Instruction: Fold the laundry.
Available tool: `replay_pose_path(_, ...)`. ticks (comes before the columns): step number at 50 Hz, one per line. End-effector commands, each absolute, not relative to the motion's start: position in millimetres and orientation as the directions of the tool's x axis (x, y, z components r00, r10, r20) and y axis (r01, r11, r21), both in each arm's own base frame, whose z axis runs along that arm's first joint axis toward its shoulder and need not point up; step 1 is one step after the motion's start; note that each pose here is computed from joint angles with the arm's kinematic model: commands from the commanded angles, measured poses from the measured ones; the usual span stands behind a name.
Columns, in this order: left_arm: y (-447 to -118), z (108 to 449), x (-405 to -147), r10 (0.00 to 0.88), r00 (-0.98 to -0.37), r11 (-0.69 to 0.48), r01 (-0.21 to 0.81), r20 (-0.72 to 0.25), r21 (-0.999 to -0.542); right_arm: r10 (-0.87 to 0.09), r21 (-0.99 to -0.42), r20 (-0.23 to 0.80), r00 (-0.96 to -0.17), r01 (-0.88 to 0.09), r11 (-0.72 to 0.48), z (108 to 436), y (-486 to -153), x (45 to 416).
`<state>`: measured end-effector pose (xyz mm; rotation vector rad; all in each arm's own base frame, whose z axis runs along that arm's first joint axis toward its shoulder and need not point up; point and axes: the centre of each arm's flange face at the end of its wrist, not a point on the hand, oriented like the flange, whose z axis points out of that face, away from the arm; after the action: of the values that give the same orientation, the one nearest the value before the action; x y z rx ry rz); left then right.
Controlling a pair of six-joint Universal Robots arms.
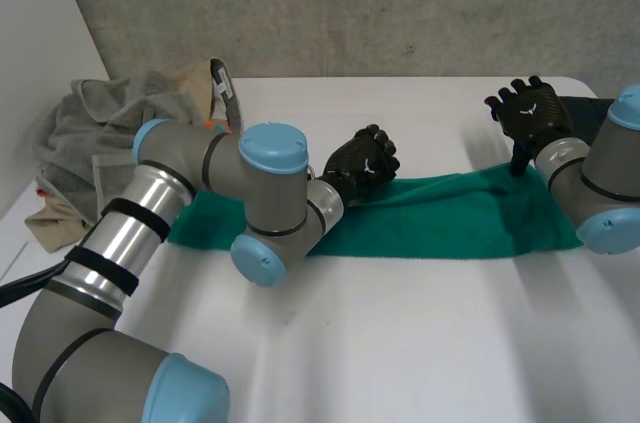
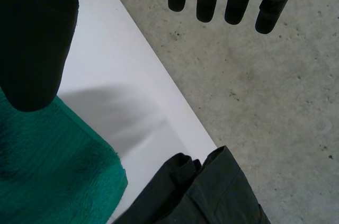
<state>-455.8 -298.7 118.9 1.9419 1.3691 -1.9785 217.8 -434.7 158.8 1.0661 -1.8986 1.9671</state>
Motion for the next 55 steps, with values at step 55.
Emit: replay_pose_path(55,-354,269,-338,0.537,-0.783,-0.248,0.210,-0.314,-0.946,-0.652,-0.971,0.113,-0.750,-0.224,0.089,104,-388,369)
